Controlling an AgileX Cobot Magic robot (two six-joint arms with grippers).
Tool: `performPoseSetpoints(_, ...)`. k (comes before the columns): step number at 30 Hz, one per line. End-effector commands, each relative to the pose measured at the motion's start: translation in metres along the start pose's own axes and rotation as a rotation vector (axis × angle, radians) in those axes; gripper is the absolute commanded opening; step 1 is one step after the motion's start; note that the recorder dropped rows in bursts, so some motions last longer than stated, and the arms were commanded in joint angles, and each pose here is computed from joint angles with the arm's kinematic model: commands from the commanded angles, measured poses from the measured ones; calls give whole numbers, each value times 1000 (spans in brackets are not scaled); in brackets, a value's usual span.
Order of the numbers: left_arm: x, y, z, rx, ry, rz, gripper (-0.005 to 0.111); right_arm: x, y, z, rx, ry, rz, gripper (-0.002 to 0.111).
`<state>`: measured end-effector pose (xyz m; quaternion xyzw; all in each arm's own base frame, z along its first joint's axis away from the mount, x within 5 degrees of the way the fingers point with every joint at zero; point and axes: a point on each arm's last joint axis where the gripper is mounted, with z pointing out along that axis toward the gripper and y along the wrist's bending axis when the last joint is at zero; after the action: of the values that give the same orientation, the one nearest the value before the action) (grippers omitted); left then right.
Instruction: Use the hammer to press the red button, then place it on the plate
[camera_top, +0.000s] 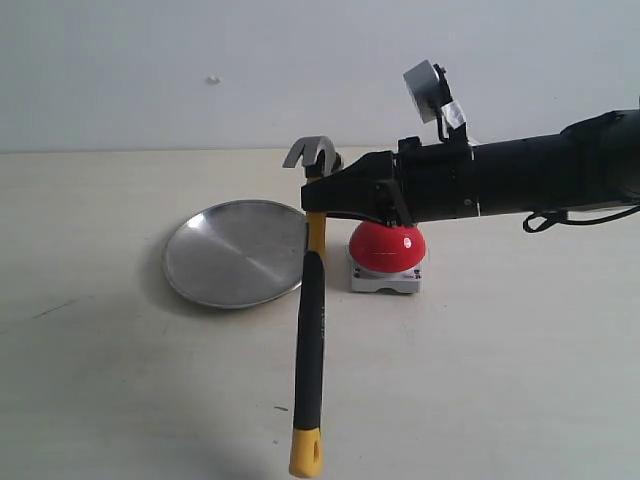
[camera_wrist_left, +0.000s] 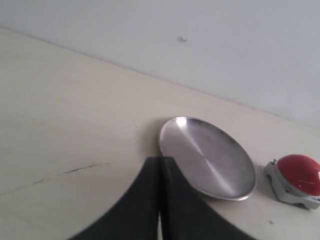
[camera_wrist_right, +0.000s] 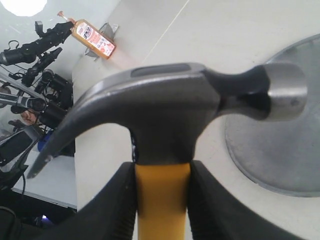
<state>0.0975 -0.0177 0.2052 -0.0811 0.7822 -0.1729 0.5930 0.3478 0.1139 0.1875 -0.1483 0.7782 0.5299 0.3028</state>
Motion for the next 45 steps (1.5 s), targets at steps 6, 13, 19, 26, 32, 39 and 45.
performPoseSetpoints(6, -32, -27, 57, 22, 178, 96, 0, -15, 7, 0, -14, -61, 14, 0)
performPoseSetpoints(13, -25, -45, 90, 71, 308, 222, 9, -31, 8, 2, 32, -91, 34, 0)
performPoseSetpoints(19, -19, -63, 114, 86, 442, 303, 36, -41, 6, 4, 101, -118, 57, 0)
performPoseSetpoints(26, -8, -92, 133, 165, 495, 347, 46, -43, -4, 2, 214, -146, 87, 0)
performPoseSetpoints(32, 14, -112, 146, 216, 576, 395, 46, -51, -6, 1, 263, -171, 72, 0)
performPoseSetpoints(39, 24, -139, 150, 302, 587, 461, 46, -71, 5, 15, 343, -220, 18, 0)
performPoseSetpoints(45, 30, -145, 155, 331, 587, 507, 72, -75, 26, 37, 315, -216, 0, 0)
